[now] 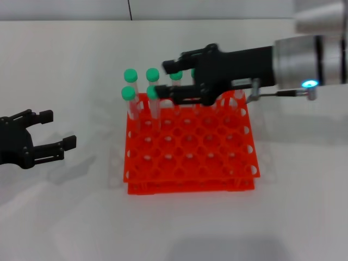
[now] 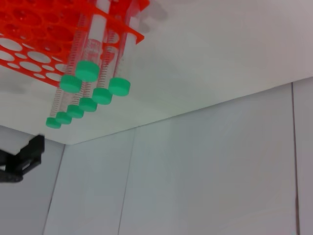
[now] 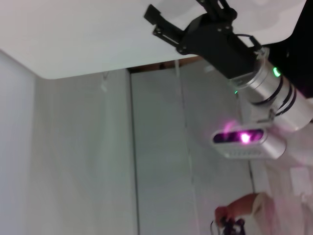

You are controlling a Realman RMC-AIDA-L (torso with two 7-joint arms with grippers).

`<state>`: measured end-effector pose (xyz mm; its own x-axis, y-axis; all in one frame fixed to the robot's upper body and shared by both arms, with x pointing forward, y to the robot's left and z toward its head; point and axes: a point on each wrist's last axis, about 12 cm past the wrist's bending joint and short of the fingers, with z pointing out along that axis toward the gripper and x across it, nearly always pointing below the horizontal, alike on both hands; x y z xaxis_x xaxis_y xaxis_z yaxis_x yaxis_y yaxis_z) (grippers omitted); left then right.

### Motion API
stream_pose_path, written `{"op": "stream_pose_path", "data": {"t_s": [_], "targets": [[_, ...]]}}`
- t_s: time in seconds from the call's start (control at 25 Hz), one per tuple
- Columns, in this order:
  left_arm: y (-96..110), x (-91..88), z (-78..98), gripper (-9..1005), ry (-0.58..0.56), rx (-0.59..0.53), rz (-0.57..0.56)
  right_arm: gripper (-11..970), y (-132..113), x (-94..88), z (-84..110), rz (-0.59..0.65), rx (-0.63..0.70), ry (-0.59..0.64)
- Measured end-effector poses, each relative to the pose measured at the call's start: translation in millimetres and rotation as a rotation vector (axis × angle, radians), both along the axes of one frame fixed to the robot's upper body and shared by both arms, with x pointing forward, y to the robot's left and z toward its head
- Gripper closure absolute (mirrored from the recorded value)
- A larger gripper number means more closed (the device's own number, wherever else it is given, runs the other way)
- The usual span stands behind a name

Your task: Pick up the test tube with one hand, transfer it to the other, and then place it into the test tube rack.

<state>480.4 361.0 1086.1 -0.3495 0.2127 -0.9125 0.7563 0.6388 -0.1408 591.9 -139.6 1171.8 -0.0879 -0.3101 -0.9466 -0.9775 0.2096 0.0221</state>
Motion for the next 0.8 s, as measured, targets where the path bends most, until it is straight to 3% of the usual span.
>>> {"op": "stream_pose_path", "data": {"t_s": [0.32, 0.48, 0.8], "targets": [[3, 1.6, 2.7, 103, -0.01, 0.01, -0.001, 420, -61, -8.2, -6.2, -0.087, 0.06, -0.018], [4, 3.4, 4.8, 103, -0.015, 0.011, -0.009, 419, -79, -13.6, -14.8, -0.127, 0.068, -0.02], [5, 2.9, 8.9, 103, -0.021, 0.008, -0.04, 418, -92, -17.7, -29.8, -0.167, 0.064, -0.004]]}}
